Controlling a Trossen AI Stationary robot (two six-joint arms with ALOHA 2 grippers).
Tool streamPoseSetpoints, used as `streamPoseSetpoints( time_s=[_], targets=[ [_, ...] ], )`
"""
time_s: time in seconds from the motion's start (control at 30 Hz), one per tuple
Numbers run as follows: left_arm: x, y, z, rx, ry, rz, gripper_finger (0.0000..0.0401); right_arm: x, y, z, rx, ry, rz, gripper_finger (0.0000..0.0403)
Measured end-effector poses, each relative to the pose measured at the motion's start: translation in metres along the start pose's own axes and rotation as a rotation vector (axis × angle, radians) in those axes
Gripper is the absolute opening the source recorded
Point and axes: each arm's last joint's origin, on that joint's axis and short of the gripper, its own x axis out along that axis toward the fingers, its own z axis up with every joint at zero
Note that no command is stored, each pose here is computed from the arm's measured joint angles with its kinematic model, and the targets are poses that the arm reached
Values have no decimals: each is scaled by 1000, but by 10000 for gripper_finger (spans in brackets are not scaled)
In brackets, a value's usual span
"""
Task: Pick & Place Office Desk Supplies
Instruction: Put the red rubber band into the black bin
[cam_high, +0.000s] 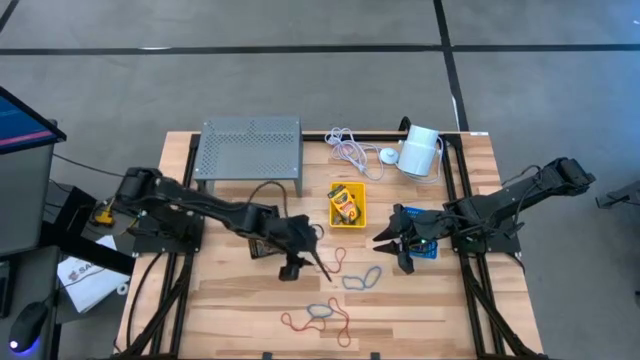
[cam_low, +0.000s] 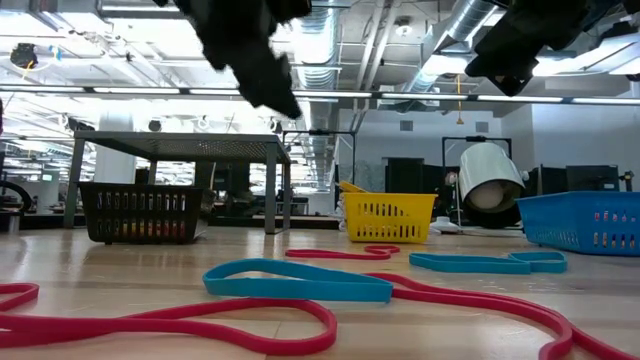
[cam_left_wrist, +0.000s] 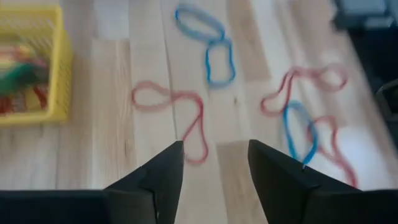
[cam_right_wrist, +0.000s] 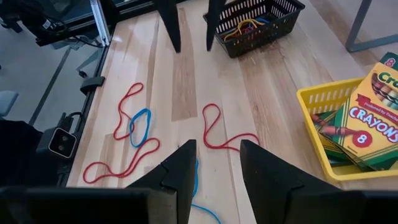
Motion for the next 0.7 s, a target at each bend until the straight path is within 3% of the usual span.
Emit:
streamPoseSetpoints(
  time_s=[0.2,0.7],
  targets=[
    [26,2,-3,48,107,8,191,0,0,-1,-2,7,-3,120],
    [84,3,-21,106,163,3,198,0,-1,-1,-5,12,-6,120]
  ],
)
